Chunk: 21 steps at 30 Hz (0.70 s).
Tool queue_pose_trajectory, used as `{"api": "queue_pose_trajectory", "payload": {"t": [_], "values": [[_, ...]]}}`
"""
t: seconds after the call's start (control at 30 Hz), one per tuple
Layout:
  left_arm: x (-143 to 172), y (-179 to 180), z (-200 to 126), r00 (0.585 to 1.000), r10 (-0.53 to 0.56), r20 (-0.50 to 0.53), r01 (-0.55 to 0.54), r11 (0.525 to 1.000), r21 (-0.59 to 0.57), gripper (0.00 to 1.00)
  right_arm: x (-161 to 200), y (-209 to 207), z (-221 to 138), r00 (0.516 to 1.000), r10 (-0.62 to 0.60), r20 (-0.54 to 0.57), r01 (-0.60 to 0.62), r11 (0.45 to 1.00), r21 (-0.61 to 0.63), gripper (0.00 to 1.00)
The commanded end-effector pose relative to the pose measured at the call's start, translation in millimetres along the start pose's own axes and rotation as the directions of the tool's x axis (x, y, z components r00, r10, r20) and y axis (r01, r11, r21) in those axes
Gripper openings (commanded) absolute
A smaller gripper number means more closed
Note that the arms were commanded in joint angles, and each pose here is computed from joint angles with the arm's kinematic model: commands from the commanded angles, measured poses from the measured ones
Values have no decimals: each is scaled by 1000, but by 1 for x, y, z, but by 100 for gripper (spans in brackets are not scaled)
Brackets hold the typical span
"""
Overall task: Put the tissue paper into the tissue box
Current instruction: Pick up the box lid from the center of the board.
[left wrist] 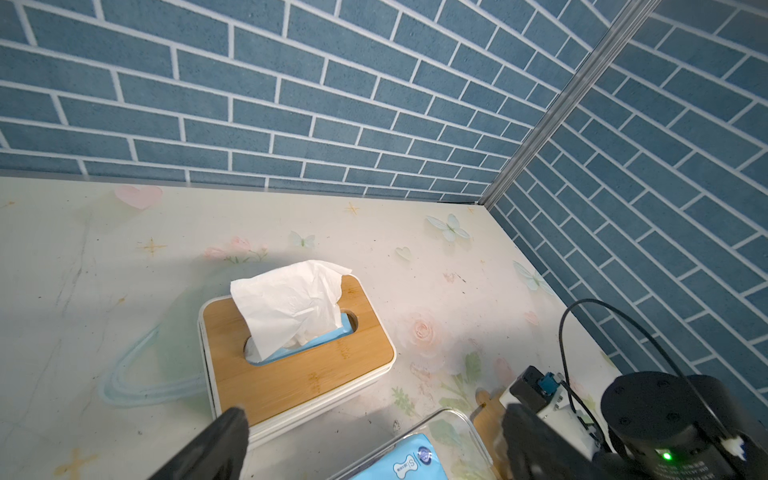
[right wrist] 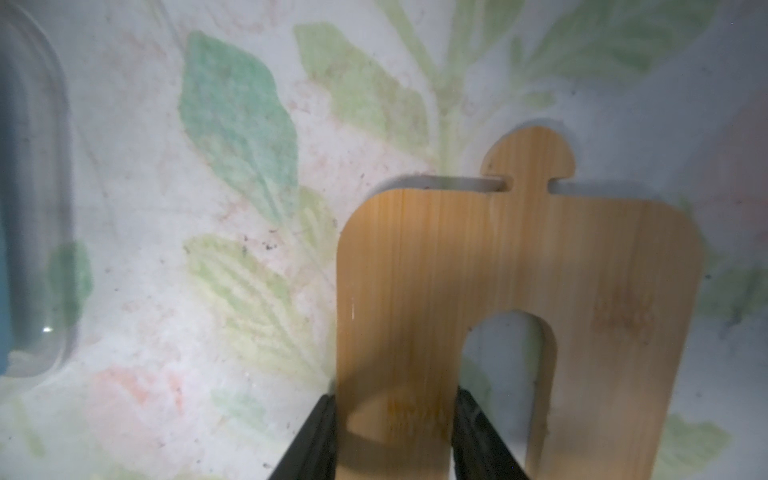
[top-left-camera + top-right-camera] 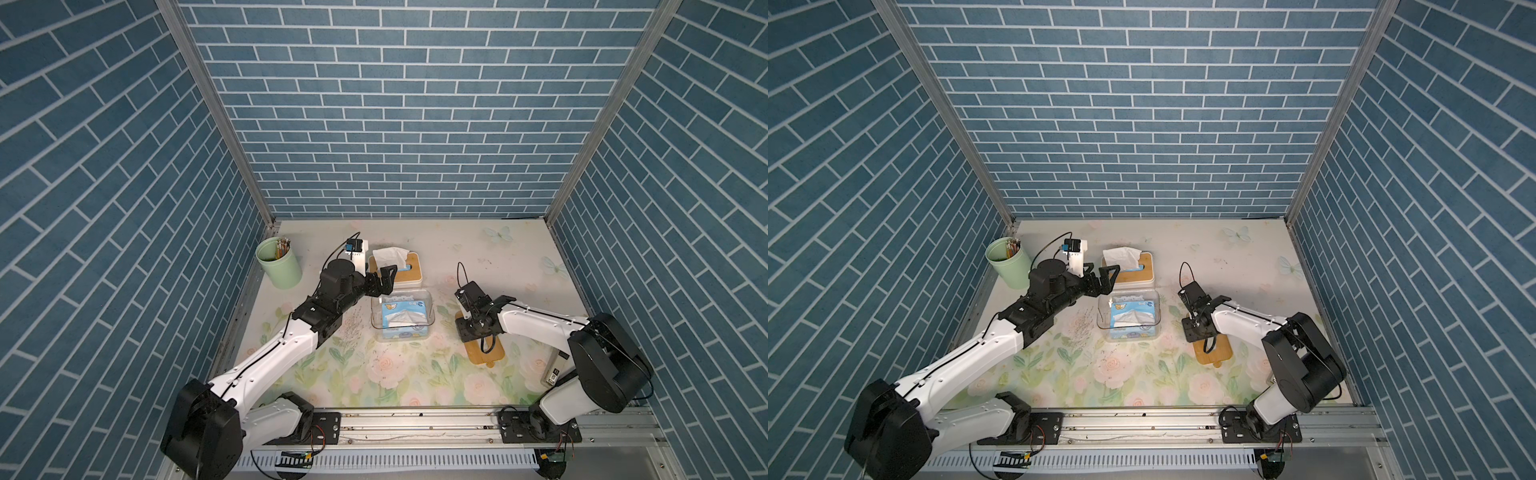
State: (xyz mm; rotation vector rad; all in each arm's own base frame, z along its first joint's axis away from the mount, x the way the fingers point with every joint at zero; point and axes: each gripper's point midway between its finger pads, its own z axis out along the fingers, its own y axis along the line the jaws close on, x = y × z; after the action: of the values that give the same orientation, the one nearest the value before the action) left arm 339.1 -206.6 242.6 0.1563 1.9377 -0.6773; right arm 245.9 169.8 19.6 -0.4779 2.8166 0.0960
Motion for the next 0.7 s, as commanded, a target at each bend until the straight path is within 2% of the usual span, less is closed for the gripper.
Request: {"api": "queue_pose_trajectory", "payload": {"t": [0.0, 0.13, 0.4, 0.57, 0.67], "values": [[-6, -4, 2, 1000, 6, 7, -6, 1000, 5, 100, -6, -2, -11, 997, -46, 62, 47, 999, -6, 35], [-6, -8, 5, 1000, -23, -3, 23, 999, 26, 100, -19, 4, -26, 985, -75, 155, 82, 996, -40, 32], [-2, -34, 22, 994, -86, -72, 95, 985, 140, 100, -45, 12, -58, 946, -121, 300, 146, 987, -62, 30], [11, -68, 39, 983, -62, -171, 101, 968, 229, 97, -66, 24, -94, 888, -149, 436, 214, 971, -104, 27], [18, -88, 47, 970, -76, -229, 143, 945, 295, 94, -76, 33, -114, 846, -162, 507, 261, 957, -129, 25]]}}
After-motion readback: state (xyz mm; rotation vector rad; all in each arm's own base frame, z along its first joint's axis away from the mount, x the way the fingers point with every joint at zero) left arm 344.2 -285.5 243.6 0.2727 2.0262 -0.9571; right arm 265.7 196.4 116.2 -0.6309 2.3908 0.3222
